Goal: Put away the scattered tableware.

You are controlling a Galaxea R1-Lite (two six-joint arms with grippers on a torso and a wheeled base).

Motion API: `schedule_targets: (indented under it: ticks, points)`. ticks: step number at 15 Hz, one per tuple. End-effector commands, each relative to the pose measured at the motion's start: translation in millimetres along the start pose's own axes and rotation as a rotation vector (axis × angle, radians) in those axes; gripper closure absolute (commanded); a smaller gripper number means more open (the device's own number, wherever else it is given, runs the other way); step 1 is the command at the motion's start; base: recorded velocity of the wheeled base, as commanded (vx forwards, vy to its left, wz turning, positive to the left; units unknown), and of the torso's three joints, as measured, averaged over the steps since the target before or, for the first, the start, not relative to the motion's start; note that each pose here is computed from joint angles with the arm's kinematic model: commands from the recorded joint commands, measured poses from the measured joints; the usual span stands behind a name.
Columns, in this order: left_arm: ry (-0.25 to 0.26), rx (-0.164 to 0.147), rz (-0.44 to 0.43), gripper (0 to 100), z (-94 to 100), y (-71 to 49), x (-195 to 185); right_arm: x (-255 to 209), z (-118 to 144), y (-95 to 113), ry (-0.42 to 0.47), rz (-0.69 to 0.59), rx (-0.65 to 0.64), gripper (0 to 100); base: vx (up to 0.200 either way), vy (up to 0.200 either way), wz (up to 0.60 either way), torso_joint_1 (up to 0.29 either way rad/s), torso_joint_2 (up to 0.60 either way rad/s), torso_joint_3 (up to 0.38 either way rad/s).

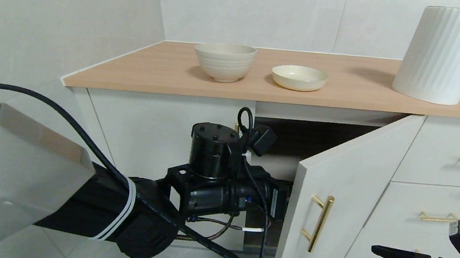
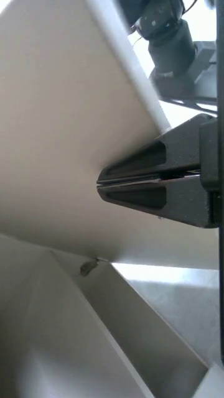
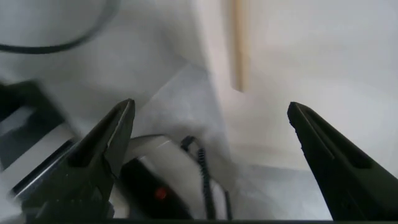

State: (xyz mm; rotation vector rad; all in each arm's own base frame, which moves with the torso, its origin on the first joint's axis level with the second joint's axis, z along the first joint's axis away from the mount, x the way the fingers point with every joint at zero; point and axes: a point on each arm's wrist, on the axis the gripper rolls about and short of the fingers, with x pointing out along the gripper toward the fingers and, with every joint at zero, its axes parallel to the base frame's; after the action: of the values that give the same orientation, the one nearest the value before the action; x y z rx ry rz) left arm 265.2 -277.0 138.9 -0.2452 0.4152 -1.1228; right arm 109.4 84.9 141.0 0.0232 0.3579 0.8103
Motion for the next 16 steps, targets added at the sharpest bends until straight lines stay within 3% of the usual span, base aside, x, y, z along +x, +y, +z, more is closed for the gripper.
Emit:
schedule_targets:
  ticks: [1,4,7,10,14,16]
  points:
    - [-0.006,0.01,-0.017,100,1.0,-10.4,4.8,-12.1,6.4,10.2,-0.049,0.057,-0.027,0,0.0,0.0,0.0,0.0,0.0,0.0]
    - [-0.005,0.015,-0.021,100,-1.4,-19.9,7.6,-25.9,13.1,15.6,-0.056,0.08,-0.035,0,0.0,0.0,0.0,0.0,0.0,0.0]
    - [0.013,0.001,-0.013,100,-8.1,-15.1,14.1,-29.5,14.8,16.8,-0.054,0.084,-0.036,0,-0.2,0.0,0.0,0.005,0.0,0.001]
    - [0.019,-0.002,-0.011,100,-11.3,-10.8,22.5,-29.1,14.7,17.3,-0.051,0.09,-0.037,0,0.0,0.0,0.0,0.0,0.0,0.0]
    - [0.031,-0.031,-0.003,100,-19.8,-0.7,41.4,-29.7,14.8,17.8,-0.054,0.093,-0.04,0,0.0,0.0,0.0,0.0,0.0,0.0]
    - [0.014,-0.033,-0.014,100,-14.5,-5.5,42.9,-31.6,15.4,21.2,-0.062,0.119,-0.048,0,0.0,0.0,0.0,0.0,0.0,0.0]
